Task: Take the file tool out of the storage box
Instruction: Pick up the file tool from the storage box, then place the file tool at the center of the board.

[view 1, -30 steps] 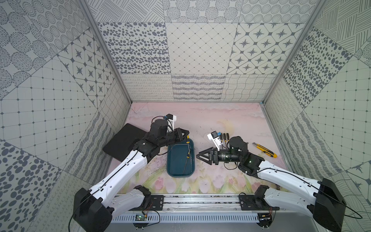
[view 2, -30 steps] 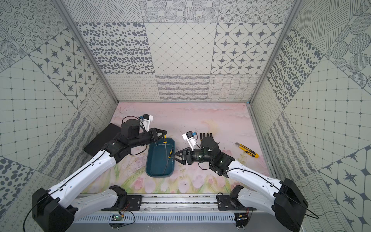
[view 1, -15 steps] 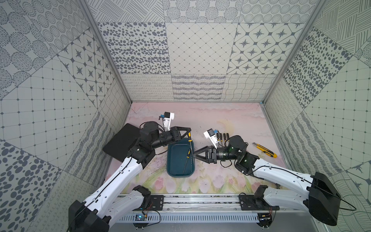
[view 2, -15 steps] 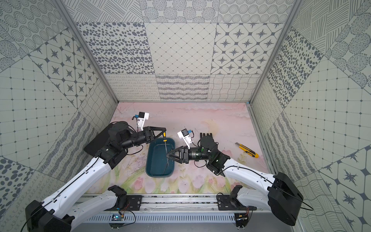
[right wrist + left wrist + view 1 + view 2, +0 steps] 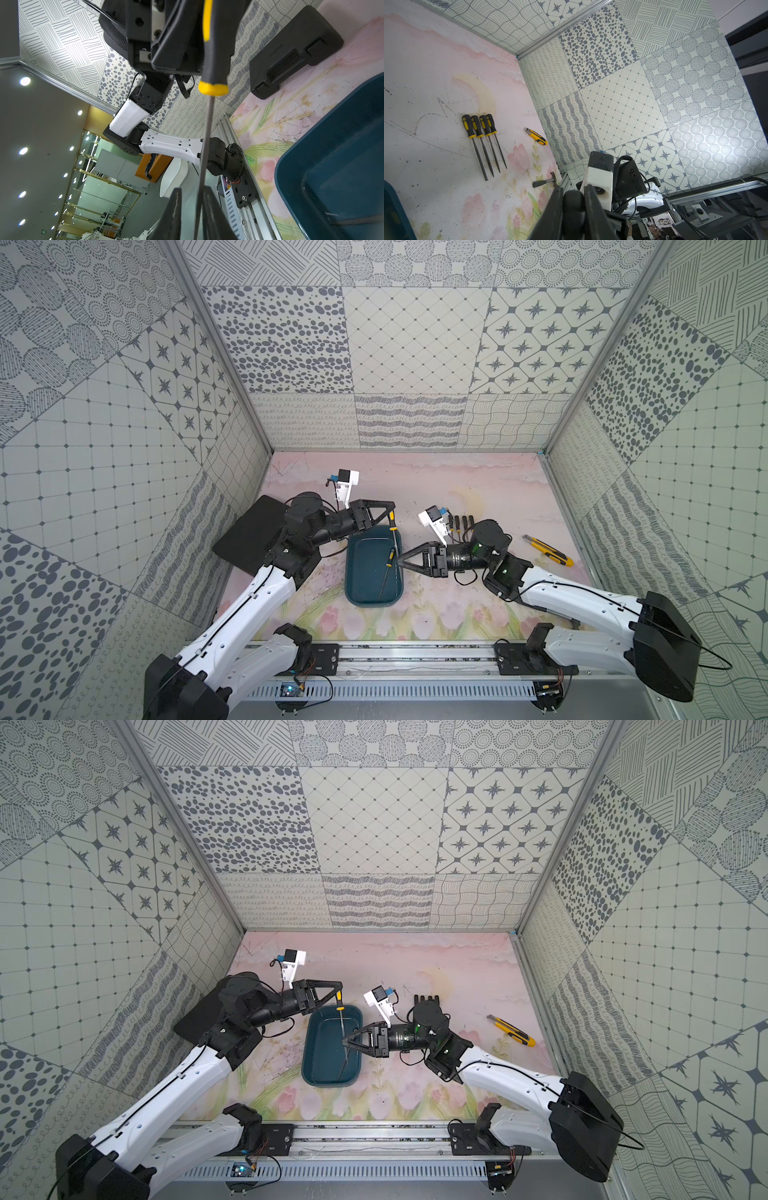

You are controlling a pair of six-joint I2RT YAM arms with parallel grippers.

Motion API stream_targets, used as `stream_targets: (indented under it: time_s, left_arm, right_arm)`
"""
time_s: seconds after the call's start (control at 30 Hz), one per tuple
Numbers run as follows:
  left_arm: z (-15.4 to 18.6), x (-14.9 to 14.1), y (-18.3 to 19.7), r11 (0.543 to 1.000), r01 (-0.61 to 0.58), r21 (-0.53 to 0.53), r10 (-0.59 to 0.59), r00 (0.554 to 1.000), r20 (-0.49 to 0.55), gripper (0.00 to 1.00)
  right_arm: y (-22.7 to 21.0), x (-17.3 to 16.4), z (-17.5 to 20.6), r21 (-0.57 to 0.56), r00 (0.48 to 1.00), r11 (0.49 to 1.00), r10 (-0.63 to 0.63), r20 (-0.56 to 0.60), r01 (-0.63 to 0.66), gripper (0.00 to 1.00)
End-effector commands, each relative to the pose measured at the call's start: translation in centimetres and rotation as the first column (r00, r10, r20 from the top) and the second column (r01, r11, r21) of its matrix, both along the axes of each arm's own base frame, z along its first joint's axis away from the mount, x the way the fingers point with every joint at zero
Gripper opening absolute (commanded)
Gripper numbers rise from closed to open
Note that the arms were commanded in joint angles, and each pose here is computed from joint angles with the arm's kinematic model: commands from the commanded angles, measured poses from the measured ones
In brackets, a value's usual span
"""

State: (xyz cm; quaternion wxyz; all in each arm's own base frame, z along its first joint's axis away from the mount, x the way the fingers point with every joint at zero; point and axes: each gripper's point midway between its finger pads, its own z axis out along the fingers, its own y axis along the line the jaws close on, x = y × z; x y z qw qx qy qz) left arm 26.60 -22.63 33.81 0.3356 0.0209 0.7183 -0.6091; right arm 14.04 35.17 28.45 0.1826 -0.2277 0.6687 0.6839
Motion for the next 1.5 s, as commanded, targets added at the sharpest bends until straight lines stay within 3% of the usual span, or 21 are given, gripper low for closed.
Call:
stream_targets:
  time_s: [0.0,0.27,0.4,0.53,0.63,0.77,0.87,0.93,1.03,1.23,1.47]
  left_arm:
    - [2.0,-0.3,0.0,0.999,0.023,-0.041,-0.018,0.994,0.105,0.17]
    - [2.0,-0.2,0.3,0.999,0.002,-0.043,0.004,0.991,0.135,0.23]
    - [2.5,-0.4,0.4,0.999,0.001,-0.032,0.004,0.988,0.153,0.38]
    - [3.4,-0.4,0.7,0.999,-0.025,0.026,0.02,0.984,0.175,0.72]
    - [3.7,-0.5,1.4,0.992,-0.073,0.102,0.053,0.981,0.186,0.97]
    - [2.2,-0.3,3.1,0.956,-0.163,0.244,0.129,0.981,0.146,0.99]
    - [-0.3,0.0,4.4,0.911,-0.207,0.358,0.192,0.978,0.078,0.99]
    - [-3.7,0.1,5.8,0.854,-0.219,0.472,0.253,0.967,-0.009,0.99]
    - [-7.9,-0.1,6.9,0.797,-0.199,0.57,0.301,0.949,-0.09,0.99]
    - [-12.0,-1.2,7.7,0.768,-0.155,0.622,0.326,0.93,-0.171,0.99]
    - [-14.2,-1.5,6.9,0.773,-0.1,0.626,0.312,0.92,-0.238,0.99]
  right_arm:
    - [0.3,-0.3,2.7,0.075,0.998,0.997,0.021,0.061,-0.026,0.14]
    - [0.6,0.0,2.9,0.074,0.999,0.997,0.011,0.05,-0.015,0.0]
    - [0.6,0.6,2.1,0.027,0.999,0.999,-0.025,0.031,0.024,0.0]
    - [0.2,1.5,0.7,-0.088,0.996,0.992,-0.088,0.025,0.09,0.0]
    - [-0.8,2.5,-0.8,-0.222,0.983,0.957,-0.176,0.061,0.185,0.0]
    - [-3.1,4.7,-3.7,-0.427,0.933,0.83,-0.329,0.144,0.359,0.0]
    - [-6.1,6.9,-6.9,-0.611,0.854,0.606,-0.445,0.271,0.51,0.0]
    - [-7.5,7.8,-8.8,-0.691,0.82,0.473,-0.471,0.326,0.547,0.0]
    - [-8.6,8.8,-11.1,-0.745,0.788,0.342,-0.483,0.383,0.572,0.0]
    - [-9.6,10.6,-14.8,-0.802,0.775,0.203,-0.467,0.426,0.562,0.0]
    - [-11.2,13.2,-19.2,-0.851,0.784,0.168,-0.508,0.357,0.497,0.0]
